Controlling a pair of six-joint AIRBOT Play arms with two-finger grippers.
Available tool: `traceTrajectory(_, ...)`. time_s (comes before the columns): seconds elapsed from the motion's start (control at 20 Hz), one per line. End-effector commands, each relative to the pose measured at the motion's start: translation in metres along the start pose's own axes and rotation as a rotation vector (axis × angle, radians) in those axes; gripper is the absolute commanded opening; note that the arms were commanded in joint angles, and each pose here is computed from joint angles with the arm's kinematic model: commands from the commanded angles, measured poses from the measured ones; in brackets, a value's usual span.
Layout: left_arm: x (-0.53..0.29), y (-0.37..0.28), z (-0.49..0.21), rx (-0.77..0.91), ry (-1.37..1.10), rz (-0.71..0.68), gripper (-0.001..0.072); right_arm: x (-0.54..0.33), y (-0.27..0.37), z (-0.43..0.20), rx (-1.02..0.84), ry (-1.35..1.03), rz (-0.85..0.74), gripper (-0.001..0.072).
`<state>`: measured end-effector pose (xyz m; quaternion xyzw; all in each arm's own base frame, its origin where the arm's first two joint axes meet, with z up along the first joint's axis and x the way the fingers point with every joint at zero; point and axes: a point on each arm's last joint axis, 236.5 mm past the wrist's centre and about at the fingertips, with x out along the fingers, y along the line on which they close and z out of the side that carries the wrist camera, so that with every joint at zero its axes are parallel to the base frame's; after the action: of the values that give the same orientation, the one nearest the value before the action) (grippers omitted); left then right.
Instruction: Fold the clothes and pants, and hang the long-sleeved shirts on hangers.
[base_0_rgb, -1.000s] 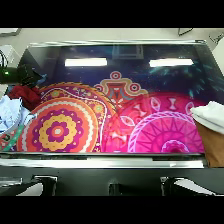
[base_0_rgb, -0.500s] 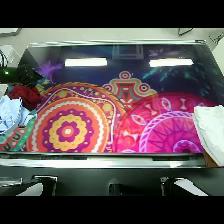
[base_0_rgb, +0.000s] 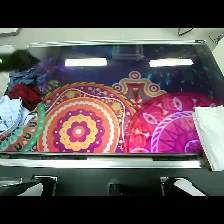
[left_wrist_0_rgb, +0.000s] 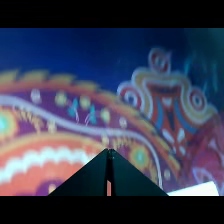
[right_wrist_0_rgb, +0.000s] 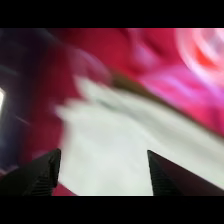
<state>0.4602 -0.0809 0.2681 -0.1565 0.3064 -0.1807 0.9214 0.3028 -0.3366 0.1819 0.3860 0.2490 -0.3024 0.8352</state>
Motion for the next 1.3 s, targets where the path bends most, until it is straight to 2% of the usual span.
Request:
traceTrajectory(0.0, -0.004, -0.008, 0.062, 0.184, -0.234, 0.167, 0.0039, -0.05, 0.184, 0.044, -0.392, -0.279, 0.313, 0.0637)
traceTrajectory(0.05, 0.009, 0.001, 0.052, 0.188, -0.199, 0.24, 0.004, -0.041, 0.218, 0.011, -0.47, -0.22, 0.353, 0.0637)
traceTrajectory(0.15, 0.049, 0.023, -0.001, 0.148, 0.01, 0.334, 0.0043, 0.002, 0.251, -0.091, -0.561, 0.061, 0.338, 0.0637)
traceTrajectory(0.2, 0.069, 0.033, -0.044, 0.128, 0.181, 0.353, 0.0103, 0.025, 0.249, -0.145, -0.573, 0.226, 0.296, 0.0635)
traceTrajectory(0.25, 0.083, 0.042, -0.092, 0.103, 0.371, 0.37, 0.0371, 0.044, 0.239, -0.209, -0.601, 0.428, 0.254, 0.0636)
traceTrajectory(0.3, 0.088, 0.049, -0.148, 0.063, 0.601, 0.385, 0.0705, 0.053, 0.225, -0.266, -0.643, 0.623, 0.216, 0.0637)
traceTrajectory(0.4, 0.085, 0.058, -0.215, 0.056, 0.881, 0.385, 0.0707, 0.048, 0.187, -0.356, -0.72, 0.969, 0.115, 0.0636)
traceTrajectory(0.5, 0.096, 0.06, -0.22, 0.075, 0.795, 0.377, 0.0706, 0.043, 0.168, -0.395, -0.749, 1.081, 0.061, 0.0636)
traceTrajectory(0.6, 0.105, 0.057, -0.211, 0.072, 0.672, 0.361, 0.0706, 0.048, 0.16, -0.4, -0.798, 1.053, 0.026, 0.0636)
traceTrajectory(1.25, 0.105, 0.062, -0.213, 0.082, 0.676, 0.364, 0.0707, 0.05, 0.154, -0.396, -0.828, 1.043, -0.007, 0.0636)
